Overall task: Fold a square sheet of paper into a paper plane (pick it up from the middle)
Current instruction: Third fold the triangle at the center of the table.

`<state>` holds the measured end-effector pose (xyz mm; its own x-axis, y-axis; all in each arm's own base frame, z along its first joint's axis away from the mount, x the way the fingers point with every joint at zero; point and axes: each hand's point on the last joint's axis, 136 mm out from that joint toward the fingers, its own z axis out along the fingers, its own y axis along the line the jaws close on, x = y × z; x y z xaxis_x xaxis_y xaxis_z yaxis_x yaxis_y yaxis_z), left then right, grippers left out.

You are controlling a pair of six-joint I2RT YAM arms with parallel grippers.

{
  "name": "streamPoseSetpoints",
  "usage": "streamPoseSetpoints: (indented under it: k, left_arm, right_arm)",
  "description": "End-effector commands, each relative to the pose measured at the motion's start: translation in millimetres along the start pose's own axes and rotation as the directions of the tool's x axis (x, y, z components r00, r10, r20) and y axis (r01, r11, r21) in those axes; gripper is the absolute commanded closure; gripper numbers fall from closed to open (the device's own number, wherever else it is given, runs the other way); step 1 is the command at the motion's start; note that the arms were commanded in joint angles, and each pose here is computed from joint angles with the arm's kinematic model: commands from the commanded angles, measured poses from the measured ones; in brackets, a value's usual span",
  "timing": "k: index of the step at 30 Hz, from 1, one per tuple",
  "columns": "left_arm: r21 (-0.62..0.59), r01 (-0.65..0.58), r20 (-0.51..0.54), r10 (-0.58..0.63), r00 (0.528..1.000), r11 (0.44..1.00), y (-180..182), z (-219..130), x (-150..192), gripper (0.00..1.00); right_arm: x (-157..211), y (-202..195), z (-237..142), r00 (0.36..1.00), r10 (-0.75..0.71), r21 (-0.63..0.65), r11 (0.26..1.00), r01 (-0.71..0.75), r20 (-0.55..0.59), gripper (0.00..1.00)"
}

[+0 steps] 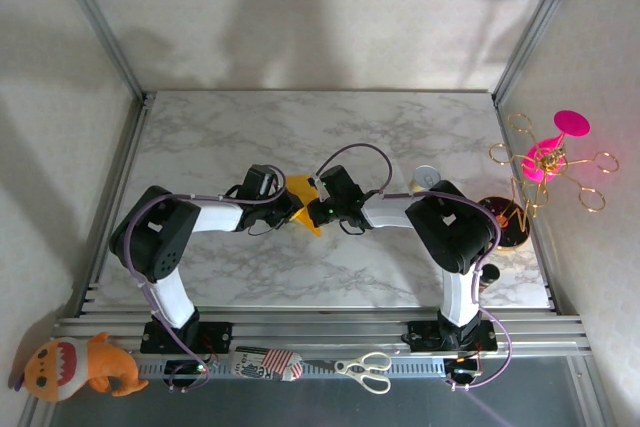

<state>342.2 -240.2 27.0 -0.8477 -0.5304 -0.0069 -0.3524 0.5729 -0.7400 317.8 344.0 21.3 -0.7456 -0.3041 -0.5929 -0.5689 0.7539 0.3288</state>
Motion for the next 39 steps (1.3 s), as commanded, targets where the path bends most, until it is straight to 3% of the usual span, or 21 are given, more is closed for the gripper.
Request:
streamPoseSetpoints:
  k: [1, 17, 24, 33, 39]
  left_arm:
    - [-0.056, -0.007, -0.006, 0.007, 1.0, 0.998, 18.3, 3.8, 4.4, 0.87]
    - [-0.119, 0.002, 0.001, -0.002, 1.0, 0.993, 37.1, 5.3, 2.4, 0.88]
    - [-0.153, 0.034, 0.001, -0.034, 0.999, 0.988, 50.7, 6.5, 3.6, 0.9]
    - [-0.171, 0.054, 0.0, -0.054, 0.999, 0.984, 58.0, 7.3, 3.9, 0.91]
    - [-0.174, 0.051, -0.001, -0.052, 0.999, 0.983, 56.8, 7.3, 3.2, 0.91]
  right_arm:
    - [28.2, -16.5, 9.7, 0.994, 0.042, 0.05, 0.998, -0.038, -0.099, 0.96]
    - [25.7, -15.0, 9.6, 0.994, 0.052, 0.045, 0.998, -0.048, -0.096, 0.95]
    - [-3.1, -7.9, -2.9, 0.991, 0.13, 0.007, 0.992, -0.13, -0.042, 0.83]
    - [-44.5, 0.7, -51.0, 0.977, 0.203, -0.027, 0.979, -0.202, 0.069, 0.66]
    - [-42.3, 21.4, -65.7, 0.979, 0.203, -0.121, 0.973, -0.198, 0.032, 0.67]
